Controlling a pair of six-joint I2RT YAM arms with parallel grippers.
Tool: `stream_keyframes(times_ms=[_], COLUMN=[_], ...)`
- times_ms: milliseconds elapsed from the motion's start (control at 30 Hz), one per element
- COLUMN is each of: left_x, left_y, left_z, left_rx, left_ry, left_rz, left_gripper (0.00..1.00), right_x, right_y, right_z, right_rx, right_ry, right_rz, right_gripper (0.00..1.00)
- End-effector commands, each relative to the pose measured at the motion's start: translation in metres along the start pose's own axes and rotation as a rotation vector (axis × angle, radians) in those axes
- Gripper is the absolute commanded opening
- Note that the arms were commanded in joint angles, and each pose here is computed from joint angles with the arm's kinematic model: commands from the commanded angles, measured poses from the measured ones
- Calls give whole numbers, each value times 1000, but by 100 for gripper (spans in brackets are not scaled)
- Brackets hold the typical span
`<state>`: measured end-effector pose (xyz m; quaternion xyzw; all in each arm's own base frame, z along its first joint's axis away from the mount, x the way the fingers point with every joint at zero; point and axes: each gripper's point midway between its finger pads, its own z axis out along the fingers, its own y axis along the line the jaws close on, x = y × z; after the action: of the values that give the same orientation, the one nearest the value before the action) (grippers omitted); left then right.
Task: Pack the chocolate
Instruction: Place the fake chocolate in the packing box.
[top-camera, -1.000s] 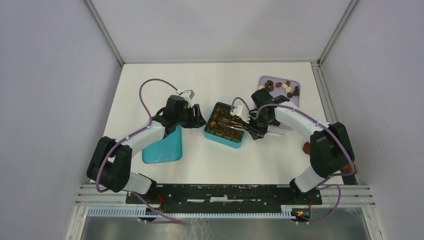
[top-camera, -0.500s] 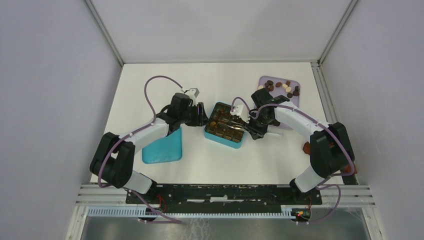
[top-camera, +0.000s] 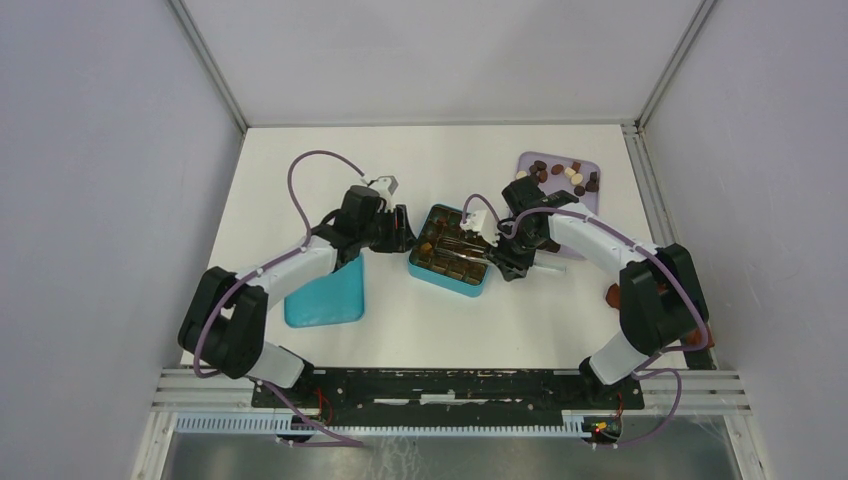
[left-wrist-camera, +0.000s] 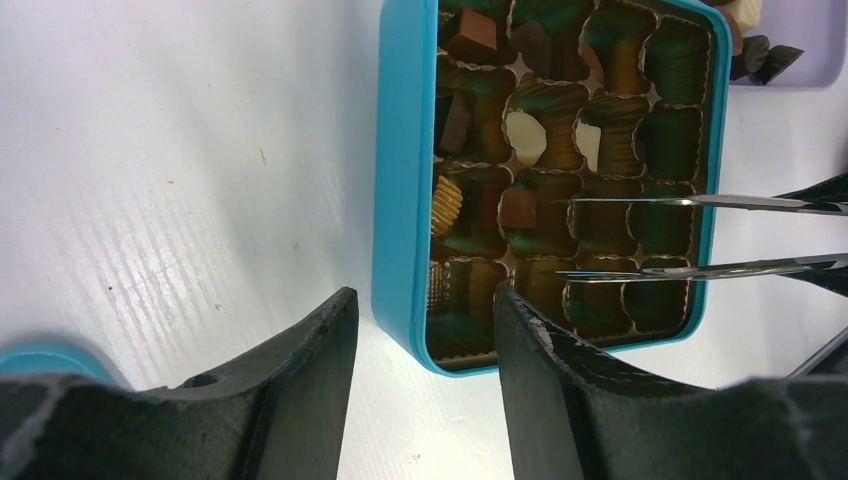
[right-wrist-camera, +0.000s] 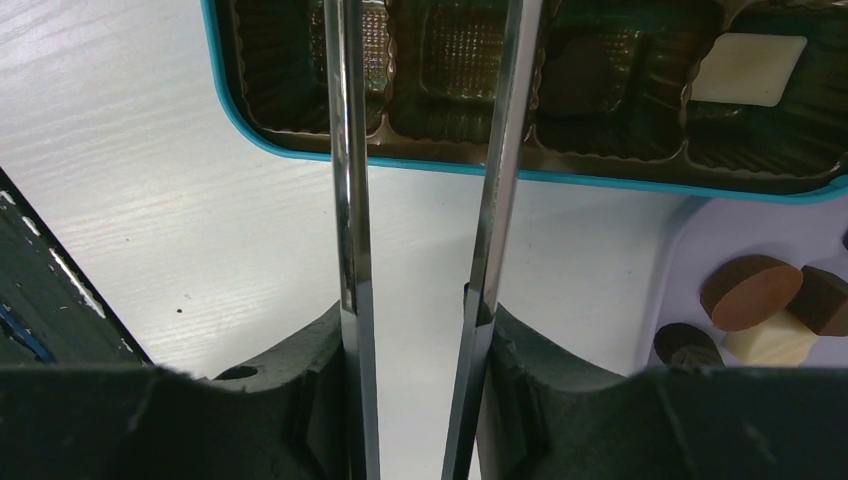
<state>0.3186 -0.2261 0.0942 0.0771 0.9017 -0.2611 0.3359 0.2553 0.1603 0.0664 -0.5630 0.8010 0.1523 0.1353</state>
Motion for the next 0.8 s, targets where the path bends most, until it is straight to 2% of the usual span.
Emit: stream_keyframes(times_ms=[0, 300, 433, 567, 667, 767], left_x=[-31, -57, -88, -116, -123, -119], left_y=[-13, -26, -45, -68, -85, -86], left_z=[-17, -50, -87, -128, -145, -151], left_rx=[13, 25, 74, 141, 203, 189], left_ry=[-89, -188, -332, -471, -474, -422], left_rz=[34, 90, 124, 145, 193, 241], left_gripper=[58, 59, 72, 99, 100, 100], right_x=[-13, -35, -31, -8, 19, 49], right_y=[-2, -3, -11, -36, -55, -68], right_z=[-3, -39, -67, -99, -115, -118], right_rx=[-2, -5, 18, 107, 198, 276], right_ry=[-44, -183, -289, -385, -414, -377], right_rz=[-1, -12, 25, 134, 224, 300], right_gripper=[43, 32, 32, 33, 33, 34])
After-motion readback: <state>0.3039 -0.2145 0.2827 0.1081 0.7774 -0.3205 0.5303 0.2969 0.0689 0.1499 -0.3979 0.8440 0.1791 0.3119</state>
